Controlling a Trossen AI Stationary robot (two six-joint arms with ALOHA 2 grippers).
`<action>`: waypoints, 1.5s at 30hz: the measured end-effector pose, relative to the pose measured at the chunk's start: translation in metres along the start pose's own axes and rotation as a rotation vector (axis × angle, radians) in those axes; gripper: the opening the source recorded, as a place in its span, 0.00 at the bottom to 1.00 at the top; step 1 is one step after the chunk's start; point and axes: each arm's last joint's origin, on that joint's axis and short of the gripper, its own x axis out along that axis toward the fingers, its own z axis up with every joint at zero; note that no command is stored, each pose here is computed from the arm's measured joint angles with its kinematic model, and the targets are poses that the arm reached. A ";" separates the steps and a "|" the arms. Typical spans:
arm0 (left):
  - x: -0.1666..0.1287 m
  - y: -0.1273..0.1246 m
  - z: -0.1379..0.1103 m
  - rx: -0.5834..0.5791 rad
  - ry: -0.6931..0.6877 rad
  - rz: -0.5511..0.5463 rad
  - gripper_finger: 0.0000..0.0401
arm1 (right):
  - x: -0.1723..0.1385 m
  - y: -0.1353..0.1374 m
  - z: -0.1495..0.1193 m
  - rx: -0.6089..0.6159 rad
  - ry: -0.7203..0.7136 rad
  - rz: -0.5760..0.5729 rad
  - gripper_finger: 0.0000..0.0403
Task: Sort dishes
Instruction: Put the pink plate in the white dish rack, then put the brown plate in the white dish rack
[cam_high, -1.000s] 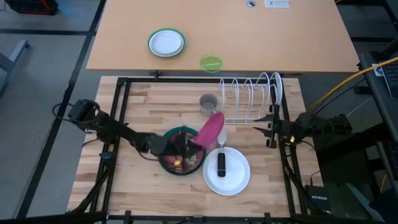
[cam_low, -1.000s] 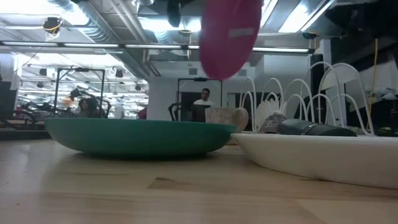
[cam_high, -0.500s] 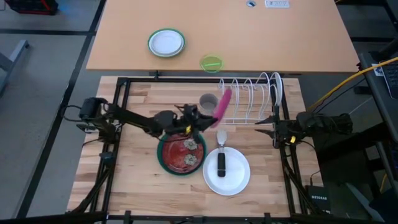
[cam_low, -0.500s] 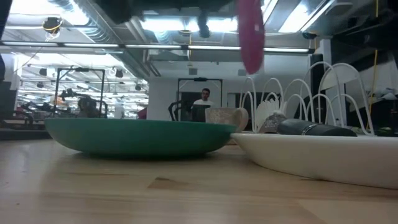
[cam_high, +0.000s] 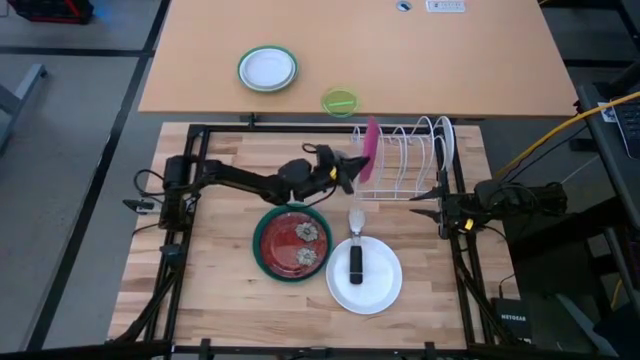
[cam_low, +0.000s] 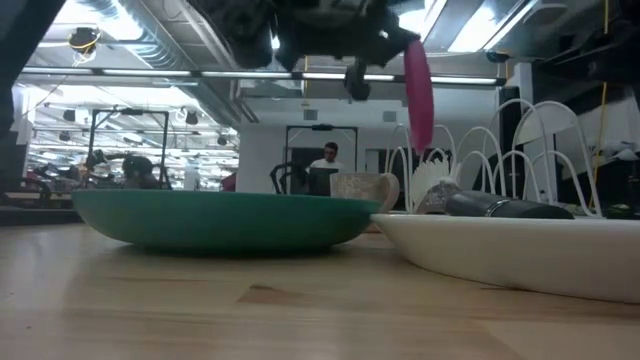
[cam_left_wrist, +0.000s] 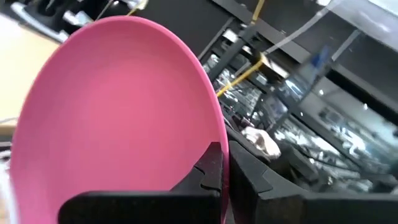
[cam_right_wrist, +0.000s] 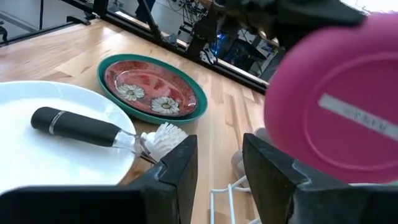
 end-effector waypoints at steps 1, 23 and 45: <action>0.002 0.005 0.001 -0.020 -0.002 0.011 0.00 | 0.000 0.000 0.000 0.001 0.000 0.000 0.33; 0.011 0.070 -0.029 -0.036 0.092 0.195 0.11 | 0.000 0.000 0.000 0.001 0.000 -0.001 0.33; 0.010 0.063 -0.027 0.217 0.203 0.087 0.38 | 0.000 0.000 0.000 0.001 0.001 -0.001 0.33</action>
